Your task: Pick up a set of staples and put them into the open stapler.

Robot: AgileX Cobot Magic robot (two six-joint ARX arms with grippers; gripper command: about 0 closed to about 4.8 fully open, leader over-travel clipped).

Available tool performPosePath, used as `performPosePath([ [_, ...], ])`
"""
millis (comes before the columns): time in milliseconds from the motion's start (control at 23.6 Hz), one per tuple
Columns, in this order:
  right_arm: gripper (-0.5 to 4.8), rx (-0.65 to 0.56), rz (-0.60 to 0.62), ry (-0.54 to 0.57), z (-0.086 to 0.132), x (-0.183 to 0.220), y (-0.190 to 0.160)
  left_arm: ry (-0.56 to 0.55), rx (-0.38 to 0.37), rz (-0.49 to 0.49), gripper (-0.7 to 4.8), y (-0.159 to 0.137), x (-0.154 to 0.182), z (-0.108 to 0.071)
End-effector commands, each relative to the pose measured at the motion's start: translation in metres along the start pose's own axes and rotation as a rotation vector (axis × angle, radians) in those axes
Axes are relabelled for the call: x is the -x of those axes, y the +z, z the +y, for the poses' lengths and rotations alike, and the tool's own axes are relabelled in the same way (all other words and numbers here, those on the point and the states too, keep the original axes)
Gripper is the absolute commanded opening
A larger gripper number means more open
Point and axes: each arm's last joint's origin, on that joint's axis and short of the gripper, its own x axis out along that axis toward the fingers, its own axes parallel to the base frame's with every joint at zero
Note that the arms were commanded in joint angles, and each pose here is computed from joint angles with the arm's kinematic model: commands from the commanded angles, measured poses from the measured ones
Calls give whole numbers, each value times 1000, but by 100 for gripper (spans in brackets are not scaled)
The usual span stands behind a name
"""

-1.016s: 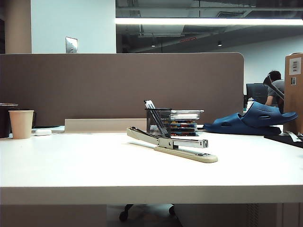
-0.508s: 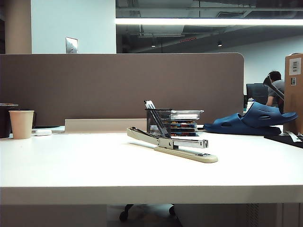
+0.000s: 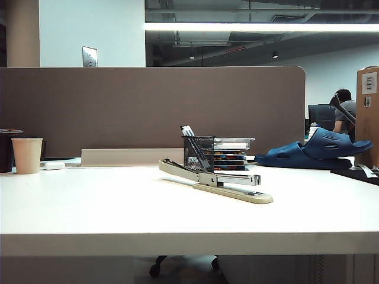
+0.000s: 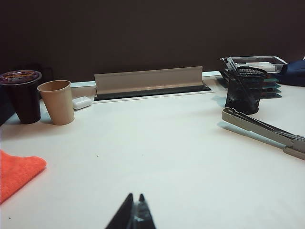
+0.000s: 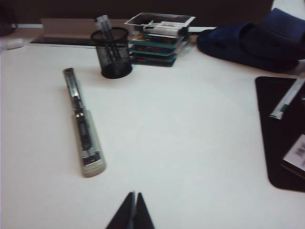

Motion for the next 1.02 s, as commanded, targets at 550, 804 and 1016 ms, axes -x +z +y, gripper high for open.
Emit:
performPosePath([
  [550, -6, 42, -269, -173, -6, -1, -50, 9, 0, -21, -6, 2, 0, 0],
  [804, -6, 55, -263, -183, -9, -9, -66, 11, -5, -50, -6, -7, -3, 0],
  [1016, -6, 79, -254, -202, -10, -9, -67, 13, -1, -62, -6, -15, -6, 0],
])
